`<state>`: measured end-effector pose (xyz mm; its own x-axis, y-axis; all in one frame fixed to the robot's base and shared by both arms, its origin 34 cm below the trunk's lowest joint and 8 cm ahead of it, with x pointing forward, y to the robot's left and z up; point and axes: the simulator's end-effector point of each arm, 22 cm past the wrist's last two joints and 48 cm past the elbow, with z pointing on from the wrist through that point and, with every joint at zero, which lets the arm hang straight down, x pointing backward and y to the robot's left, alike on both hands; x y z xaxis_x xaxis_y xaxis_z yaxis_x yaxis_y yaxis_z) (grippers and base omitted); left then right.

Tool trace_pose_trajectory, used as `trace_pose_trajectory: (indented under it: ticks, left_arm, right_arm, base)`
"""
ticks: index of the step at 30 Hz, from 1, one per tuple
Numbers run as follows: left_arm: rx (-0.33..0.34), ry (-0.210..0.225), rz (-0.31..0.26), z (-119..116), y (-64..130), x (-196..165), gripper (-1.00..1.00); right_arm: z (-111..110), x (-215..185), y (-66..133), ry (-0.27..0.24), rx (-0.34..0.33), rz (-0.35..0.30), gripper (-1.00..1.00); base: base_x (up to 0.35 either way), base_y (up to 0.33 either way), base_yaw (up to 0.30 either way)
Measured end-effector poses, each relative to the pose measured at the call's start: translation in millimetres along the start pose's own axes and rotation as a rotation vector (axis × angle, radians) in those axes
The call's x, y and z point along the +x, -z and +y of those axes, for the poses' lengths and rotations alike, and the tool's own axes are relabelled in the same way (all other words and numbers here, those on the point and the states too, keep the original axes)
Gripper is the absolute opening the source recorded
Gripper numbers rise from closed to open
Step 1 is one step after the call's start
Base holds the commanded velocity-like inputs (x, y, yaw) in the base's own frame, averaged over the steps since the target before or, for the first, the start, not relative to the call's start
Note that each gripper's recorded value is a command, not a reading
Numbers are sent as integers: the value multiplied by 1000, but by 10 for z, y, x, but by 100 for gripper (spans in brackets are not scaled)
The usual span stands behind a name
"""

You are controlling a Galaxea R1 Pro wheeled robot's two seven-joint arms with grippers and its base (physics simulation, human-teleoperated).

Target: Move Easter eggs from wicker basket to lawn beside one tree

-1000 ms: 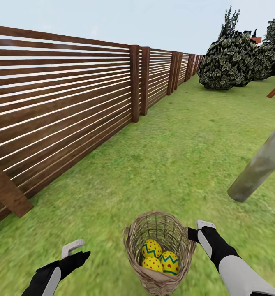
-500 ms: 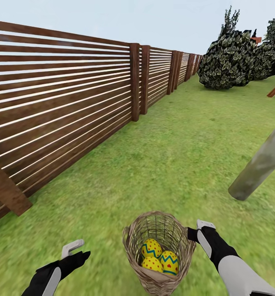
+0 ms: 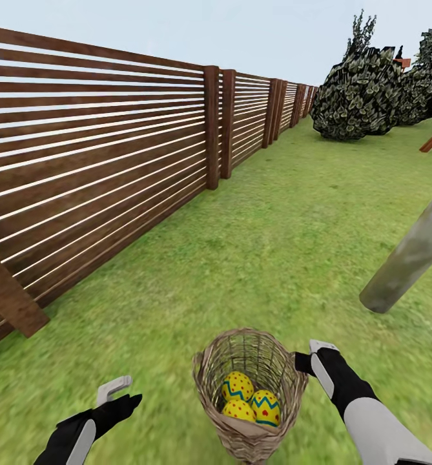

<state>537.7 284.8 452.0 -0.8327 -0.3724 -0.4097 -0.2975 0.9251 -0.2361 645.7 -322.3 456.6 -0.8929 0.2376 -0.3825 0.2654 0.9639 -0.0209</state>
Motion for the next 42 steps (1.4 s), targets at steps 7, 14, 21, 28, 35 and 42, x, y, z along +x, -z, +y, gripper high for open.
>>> trace_pose_trajectory:
  ticks: [7,14,21,28,35,42]
  left_arm:
    - [-1,-1,0,1,-2,0,100]
    - [3,0,-6,-14,7,-29,100]
    - [2,-1,-6,-51,120,-105,100]
    - [1,-2,-5,-85,230,-170,100]
    - [1,-2,-6,-124,343,-243,100]
    - [2,-2,-6,-160,453,-311,100]
  right_arm:
    - [12,172,-103,-7,5,-5,100]
    - [14,173,-104,-7,4,-5,100]
    - [17,101,17,-8,4,-5,100]
    - [17,10,138,-5,6,-15,100]
    - [13,-50,255,0,9,-15,100]
    - [9,-107,371,4,12,-14,100]
  base:
    - [0,0,0]
    - [0,0,0]
    - [0,0,0]
    - [0,0,0]
    - [0,0,0]
    - [0,0,0]
